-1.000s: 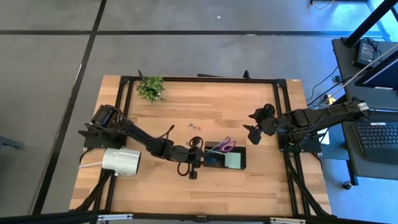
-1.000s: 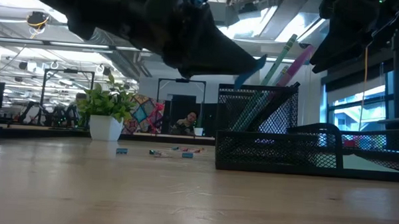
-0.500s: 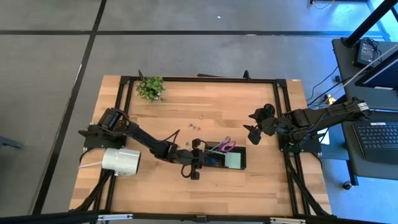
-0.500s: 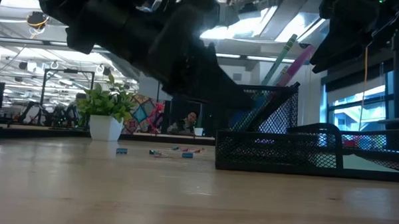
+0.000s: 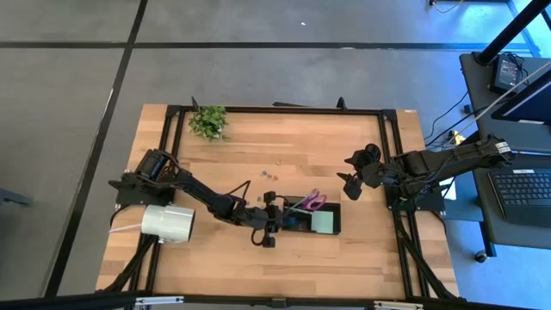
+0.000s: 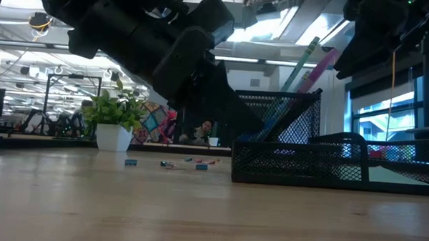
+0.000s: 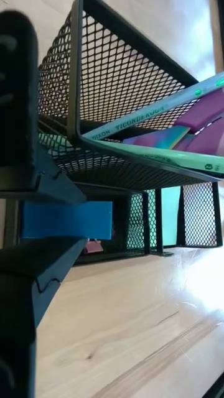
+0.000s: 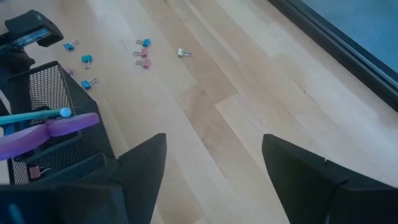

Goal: Pick and place office supplies into organizer
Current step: Put the blue eraser into the desk organizer, then put the blue binder clip into the desk organizer

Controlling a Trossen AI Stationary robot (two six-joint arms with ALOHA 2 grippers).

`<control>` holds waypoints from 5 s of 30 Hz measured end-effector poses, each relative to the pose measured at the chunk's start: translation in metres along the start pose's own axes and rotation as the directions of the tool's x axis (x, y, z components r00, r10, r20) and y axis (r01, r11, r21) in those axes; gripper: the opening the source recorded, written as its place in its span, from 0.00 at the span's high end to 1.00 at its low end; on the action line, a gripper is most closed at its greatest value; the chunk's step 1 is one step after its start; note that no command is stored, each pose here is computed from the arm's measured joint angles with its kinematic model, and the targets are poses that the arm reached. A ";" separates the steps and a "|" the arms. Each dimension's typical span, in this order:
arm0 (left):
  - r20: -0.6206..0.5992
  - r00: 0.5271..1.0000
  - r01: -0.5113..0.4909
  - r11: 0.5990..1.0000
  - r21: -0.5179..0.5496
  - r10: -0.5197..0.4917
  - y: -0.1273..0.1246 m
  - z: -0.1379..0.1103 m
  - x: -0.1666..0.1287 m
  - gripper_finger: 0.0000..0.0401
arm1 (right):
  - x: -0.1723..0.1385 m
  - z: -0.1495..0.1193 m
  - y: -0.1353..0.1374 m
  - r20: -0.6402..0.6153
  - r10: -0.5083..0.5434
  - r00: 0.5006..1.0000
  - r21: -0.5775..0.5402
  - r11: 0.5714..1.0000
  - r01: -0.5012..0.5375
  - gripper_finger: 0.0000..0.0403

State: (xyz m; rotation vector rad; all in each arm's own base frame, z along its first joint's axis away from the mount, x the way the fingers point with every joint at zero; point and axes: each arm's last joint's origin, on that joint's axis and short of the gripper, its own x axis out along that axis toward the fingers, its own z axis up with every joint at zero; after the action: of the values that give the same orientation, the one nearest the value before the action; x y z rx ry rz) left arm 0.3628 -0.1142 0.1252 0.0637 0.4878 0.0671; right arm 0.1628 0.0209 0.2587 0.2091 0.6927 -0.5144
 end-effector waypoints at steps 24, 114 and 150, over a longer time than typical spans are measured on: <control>0.008 0.996 0.092 0.995 -0.034 -0.091 -0.002 0.004 -0.002 0.70 | 0.000 0.000 0.000 -0.002 -0.001 1.000 -0.001 1.000 0.001 0.33; -0.767 0.630 0.738 0.400 0.544 -0.119 0.087 -0.030 -0.052 0.66 | 0.000 -0.002 -0.001 -0.015 -0.010 1.000 -0.066 0.998 0.009 0.33; -0.784 0.604 0.733 0.487 0.475 -0.143 0.091 -0.034 -0.051 0.81 | 0.000 -0.002 -0.001 -0.014 -0.010 1.000 -0.067 0.998 0.009 0.33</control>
State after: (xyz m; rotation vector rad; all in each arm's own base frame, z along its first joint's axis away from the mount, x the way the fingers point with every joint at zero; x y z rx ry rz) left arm 0.2978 -0.0263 0.1263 0.8018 1.2379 -0.7509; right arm 0.1613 0.0205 0.2576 0.1467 0.7245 -0.4987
